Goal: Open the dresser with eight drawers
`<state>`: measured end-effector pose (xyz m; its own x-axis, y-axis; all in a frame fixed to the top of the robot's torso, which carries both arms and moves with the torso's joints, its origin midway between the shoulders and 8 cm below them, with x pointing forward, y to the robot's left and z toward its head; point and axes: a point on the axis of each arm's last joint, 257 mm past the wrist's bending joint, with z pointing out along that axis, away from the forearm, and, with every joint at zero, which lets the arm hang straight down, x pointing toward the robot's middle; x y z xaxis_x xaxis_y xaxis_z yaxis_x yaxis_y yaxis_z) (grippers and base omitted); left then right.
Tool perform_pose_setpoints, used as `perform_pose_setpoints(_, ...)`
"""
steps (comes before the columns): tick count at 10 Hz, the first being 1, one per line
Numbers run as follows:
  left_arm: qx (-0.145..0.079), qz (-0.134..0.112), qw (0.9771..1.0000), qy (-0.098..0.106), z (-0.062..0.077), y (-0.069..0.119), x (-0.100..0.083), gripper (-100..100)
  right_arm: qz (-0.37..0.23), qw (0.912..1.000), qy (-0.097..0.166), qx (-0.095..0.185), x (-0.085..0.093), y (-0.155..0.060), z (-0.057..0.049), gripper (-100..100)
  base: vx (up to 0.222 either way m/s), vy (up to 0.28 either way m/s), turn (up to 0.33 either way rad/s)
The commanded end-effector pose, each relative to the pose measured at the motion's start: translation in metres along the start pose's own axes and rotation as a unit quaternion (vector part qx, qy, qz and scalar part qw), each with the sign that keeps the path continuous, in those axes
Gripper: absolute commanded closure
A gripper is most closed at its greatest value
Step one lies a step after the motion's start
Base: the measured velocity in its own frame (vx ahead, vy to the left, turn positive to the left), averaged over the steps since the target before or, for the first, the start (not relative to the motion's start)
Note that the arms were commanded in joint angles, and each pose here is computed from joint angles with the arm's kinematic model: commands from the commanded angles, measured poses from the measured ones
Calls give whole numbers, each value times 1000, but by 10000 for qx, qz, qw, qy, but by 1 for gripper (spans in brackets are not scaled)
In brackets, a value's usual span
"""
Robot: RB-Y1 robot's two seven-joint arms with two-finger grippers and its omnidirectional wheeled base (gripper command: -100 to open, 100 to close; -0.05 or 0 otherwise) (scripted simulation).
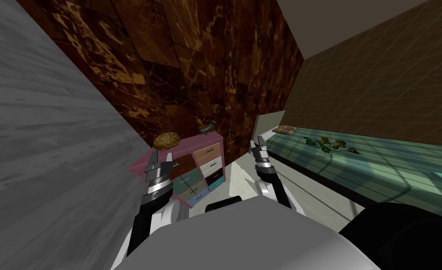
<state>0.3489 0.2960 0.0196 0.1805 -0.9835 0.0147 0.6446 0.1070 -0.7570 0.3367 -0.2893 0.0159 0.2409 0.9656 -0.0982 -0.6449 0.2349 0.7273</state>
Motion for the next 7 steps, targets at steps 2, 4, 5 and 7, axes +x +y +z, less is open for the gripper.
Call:
perform_pose_setpoints(2, 0, 0, 10000, 0, 0, 0, 0, 0, 0, 10000, 0, 0, 0, 0, 0, 0, 0, 0, 0)
perform_pose_setpoints(4, 1, 0, 10000, 0, 0, 0, 0, 0, 0, 10000, 0, -1, 0, 0, 0, 0, 0, 0, 0)
perform_pose_setpoints(5, 1, 0, 10000, 0, 0, 0, 0, 0, 0, 10000, 0, -1, 0, 0, 0, 0, 0, 0, 0)
perform_pose_setpoints(7, 2, 0, 10000, 0, 0, 0, 0, 0, 0, 10000, 0, -2, 0, 0, 0, 0, 0, 0, 0)
